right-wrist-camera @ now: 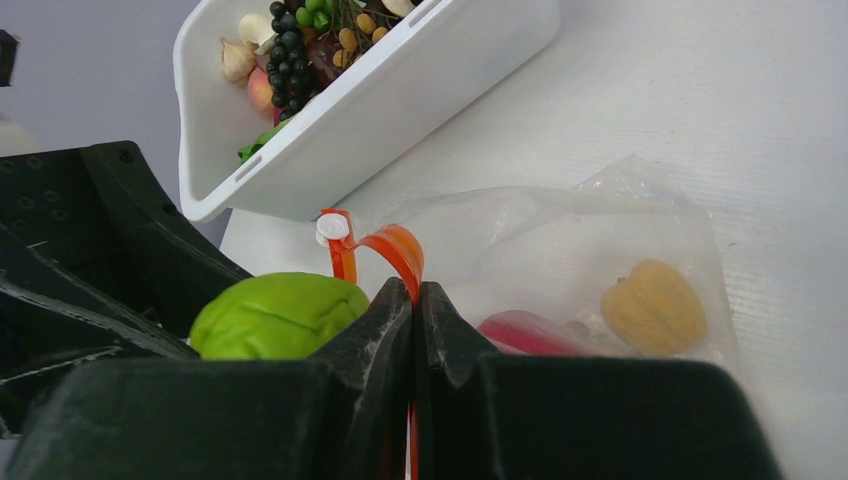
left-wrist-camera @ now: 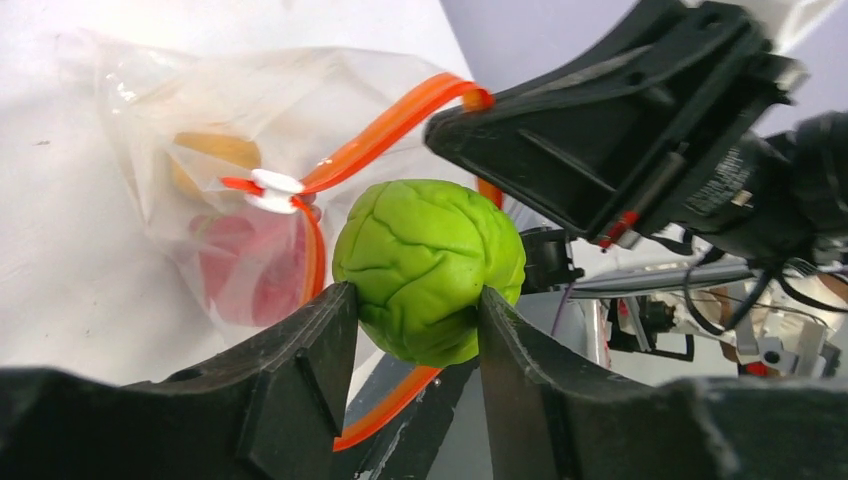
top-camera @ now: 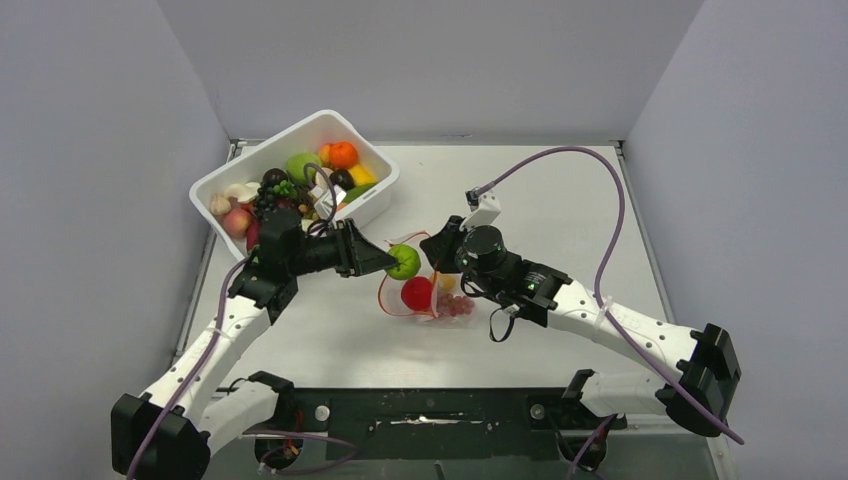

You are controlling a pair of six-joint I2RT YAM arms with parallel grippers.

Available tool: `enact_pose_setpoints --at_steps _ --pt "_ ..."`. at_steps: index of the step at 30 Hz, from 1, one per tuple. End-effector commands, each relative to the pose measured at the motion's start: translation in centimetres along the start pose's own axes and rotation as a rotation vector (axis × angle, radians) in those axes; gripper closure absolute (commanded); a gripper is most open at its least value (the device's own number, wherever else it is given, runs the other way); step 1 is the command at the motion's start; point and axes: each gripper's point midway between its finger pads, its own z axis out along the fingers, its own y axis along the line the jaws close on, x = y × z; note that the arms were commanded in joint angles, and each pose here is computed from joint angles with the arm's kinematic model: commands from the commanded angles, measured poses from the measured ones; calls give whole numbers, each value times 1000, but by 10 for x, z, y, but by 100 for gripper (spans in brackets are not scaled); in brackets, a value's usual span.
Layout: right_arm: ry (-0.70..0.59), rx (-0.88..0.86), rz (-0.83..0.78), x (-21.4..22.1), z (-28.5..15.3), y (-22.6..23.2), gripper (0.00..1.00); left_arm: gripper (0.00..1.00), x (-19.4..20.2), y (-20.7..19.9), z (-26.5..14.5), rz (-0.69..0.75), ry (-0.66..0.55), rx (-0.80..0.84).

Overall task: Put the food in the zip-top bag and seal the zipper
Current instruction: Place the fake fruit in the zipper food storage bag.

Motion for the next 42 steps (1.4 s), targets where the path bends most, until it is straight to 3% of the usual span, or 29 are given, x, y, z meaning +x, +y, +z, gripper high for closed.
enact_pose_setpoints --at_steps 1,9,17,24,37,39,42 --pt "-120 -89 62 -41 -8 30 100 53 -14 1 7 80 -42 -60" --pt "-116 -91 62 -40 -8 30 100 33 -16 2 9 93 -45 -88" --pt "-117 -81 57 -38 -11 24 100 32 -30 4 -3 142 -82 -195" --pt "-131 -82 60 -42 -15 24 100 34 -22 30 -15 167 -67 -331" --pt "-135 -87 60 -43 -16 25 100 41 24 52 9 110 39 -273" --pt "-136 -86 60 -44 -15 25 100 45 27 53 12 105 45 -274" --pt "-134 -85 59 -43 -14 25 100 63 27 56 13 107 40 -286"
